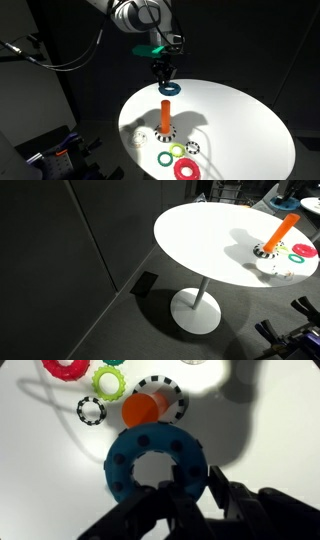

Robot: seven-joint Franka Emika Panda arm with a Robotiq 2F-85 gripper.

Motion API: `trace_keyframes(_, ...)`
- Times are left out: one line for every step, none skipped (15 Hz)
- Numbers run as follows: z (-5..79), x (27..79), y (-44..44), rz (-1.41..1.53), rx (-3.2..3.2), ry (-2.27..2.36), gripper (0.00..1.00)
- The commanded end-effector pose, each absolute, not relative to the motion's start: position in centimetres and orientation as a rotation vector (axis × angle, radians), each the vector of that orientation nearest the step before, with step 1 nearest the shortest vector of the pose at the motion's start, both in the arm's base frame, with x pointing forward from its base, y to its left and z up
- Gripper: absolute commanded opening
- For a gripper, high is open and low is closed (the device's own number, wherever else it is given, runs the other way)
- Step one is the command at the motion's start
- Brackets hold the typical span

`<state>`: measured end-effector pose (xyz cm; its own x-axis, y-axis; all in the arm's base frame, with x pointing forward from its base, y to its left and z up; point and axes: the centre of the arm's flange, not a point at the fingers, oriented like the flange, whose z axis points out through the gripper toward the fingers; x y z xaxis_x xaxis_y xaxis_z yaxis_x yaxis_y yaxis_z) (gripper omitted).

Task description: Put the blue ring on the stack

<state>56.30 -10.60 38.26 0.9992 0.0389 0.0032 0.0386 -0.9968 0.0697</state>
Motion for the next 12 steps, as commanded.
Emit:
trace_keyframes(38.7, 54.3, -11.5, -0.019, 3.061, 0.098, 0.1)
trace_keyframes(38.5, 54.0, -11.6, -0.026, 3.06, 0.099, 0.1)
trace_keyframes(38.4, 53.7, -11.7, -0.034, 3.059, 0.105, 0.1)
trace_keyframes(38.4, 53.4, -11.8, -0.041, 3.056, 0.109, 0.1)
trace_keyframes(38.3, 53.1, -11.8, -0.047, 3.053, 0.11, 0.1)
trace_keyframes(38.3, 52.8, -11.9, -0.053, 3.049, 0.11, 0.1)
trace_keyframes(38.3, 52.6, -11.9, -0.06, 3.044, 0.108, 0.1)
trace_keyframes(38.3, 52.3, -12.0, -0.063, 3.039, 0.11, 0.1)
trace_keyframes(38.3, 52.1, -12.0, -0.067, 3.035, 0.113, 0.1)
trace_keyframes(38.3, 51.8, -12.1, -0.069, 3.03, 0.117, 0.1)
trace_keyframes(38.3, 51.7, -12.1, -0.07, 3.026, 0.118, 0.1)
trace_keyframes(38.2, 51.5, -12.2, -0.073, 3.023, 0.12, 0.1)
